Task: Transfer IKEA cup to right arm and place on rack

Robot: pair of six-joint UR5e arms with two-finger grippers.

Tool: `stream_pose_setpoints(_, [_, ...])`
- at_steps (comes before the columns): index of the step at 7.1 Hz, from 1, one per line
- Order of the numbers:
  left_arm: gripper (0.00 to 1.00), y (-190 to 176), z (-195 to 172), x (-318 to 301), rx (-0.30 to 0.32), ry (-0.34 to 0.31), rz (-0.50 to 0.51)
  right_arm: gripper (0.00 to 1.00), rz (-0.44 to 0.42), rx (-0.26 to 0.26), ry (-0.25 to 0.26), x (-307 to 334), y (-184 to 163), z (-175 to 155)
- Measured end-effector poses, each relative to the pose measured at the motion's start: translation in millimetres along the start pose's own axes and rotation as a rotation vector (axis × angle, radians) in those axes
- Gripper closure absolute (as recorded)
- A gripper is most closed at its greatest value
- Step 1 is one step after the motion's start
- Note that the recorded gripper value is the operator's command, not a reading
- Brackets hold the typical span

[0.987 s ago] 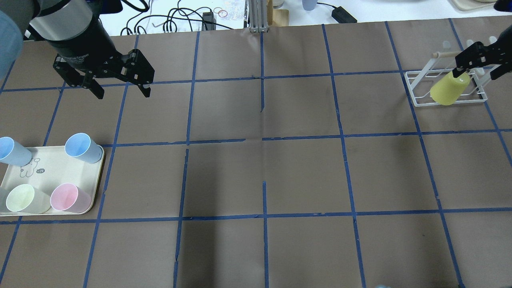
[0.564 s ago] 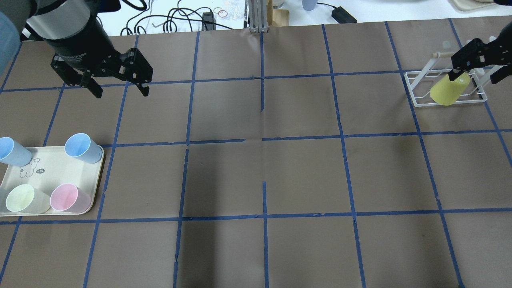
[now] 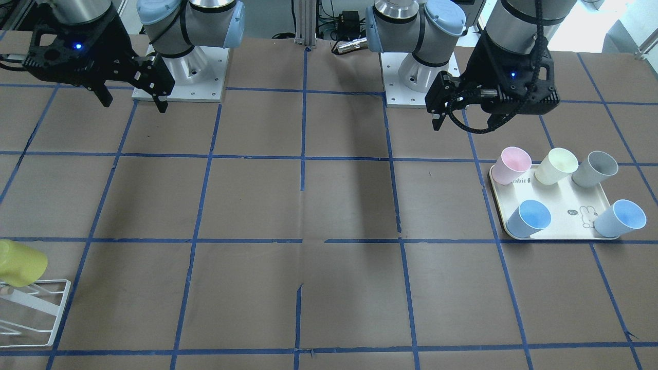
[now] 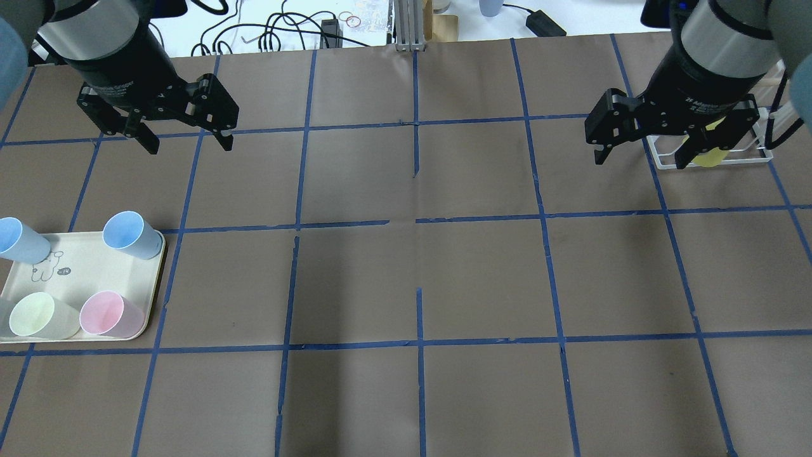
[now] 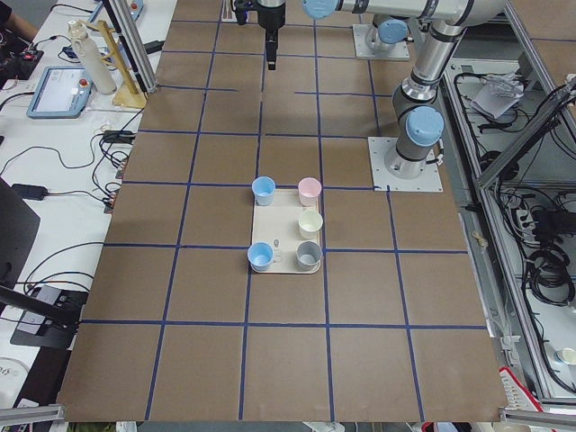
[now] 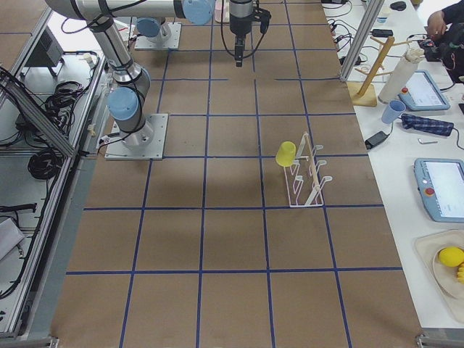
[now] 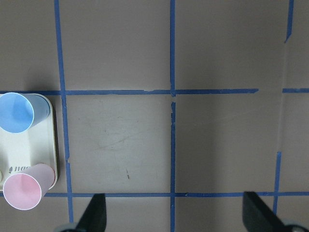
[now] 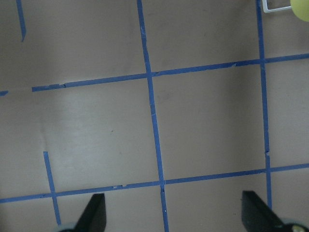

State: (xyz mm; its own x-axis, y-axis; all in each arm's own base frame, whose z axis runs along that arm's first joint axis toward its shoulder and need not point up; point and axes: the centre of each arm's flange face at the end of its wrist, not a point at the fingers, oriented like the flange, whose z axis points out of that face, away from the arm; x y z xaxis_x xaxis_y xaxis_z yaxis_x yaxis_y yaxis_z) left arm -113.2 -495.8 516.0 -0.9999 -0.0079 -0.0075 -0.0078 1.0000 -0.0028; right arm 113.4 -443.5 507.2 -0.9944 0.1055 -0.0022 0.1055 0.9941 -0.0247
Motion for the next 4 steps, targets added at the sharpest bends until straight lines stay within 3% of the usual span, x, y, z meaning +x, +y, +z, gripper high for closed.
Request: stream_pose_setpoints(4, [0.0,1,-3,-3,0.005,-0.004,0.005,0.0,-0.023,-0.007,-0.03,-11,21,-9])
